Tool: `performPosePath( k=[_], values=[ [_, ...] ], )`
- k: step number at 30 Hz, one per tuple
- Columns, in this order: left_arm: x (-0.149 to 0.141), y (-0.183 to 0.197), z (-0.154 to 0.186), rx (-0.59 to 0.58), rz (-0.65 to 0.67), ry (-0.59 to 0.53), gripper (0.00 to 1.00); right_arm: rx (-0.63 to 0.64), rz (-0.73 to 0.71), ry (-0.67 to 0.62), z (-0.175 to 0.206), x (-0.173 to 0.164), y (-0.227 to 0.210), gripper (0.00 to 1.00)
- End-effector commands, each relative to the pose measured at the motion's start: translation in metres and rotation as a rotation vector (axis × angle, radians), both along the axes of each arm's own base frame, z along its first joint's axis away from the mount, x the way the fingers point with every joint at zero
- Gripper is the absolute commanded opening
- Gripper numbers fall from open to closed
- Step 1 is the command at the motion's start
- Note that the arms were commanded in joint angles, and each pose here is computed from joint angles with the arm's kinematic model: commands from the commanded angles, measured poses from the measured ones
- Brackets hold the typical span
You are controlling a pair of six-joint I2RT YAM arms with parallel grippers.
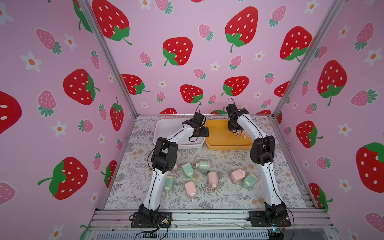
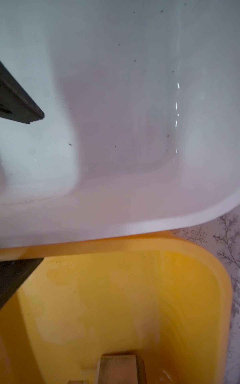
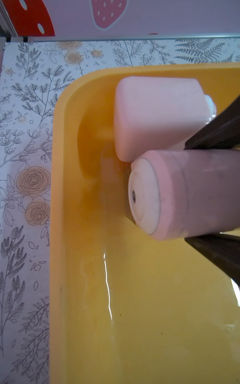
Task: Place the pencil sharpeners by color into the storage box
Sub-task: Place the pencil sharpener in the storage box.
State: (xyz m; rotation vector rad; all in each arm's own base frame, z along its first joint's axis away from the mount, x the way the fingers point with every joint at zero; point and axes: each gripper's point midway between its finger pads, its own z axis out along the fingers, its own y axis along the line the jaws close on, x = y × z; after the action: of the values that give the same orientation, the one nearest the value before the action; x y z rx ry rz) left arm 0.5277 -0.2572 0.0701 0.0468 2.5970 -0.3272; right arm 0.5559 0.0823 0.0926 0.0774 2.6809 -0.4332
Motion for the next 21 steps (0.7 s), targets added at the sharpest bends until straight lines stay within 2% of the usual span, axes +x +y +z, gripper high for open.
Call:
performPosePath(
  k=[1, 12, 18, 21],
  values=[
    [0.0, 0.006, 0.008, 0.002, 0.012, 0.003, 1.0, -0.027, -0.016, -0.014, 0.006, 0.003, -0.009, 0.64],
    [-0.001, 0.006, 0.01, -0.001, 0.01, 0.003, 1.0, -0.015, -0.005, -0.099, 0.041, 0.008, -0.006, 0.72],
    [-0.001, 0.006, 0.013, -0.003, 0.009, -0.003, 0.99, -0.061, 0.009, -0.142, 0.054, 0.007, -0.011, 0.73],
    [0.0, 0.005, 0.014, -0.006, 0.01, -0.004, 1.0, -0.104, 0.034, -0.129, 0.05, 0.007, -0.013, 0.84]
  ],
)
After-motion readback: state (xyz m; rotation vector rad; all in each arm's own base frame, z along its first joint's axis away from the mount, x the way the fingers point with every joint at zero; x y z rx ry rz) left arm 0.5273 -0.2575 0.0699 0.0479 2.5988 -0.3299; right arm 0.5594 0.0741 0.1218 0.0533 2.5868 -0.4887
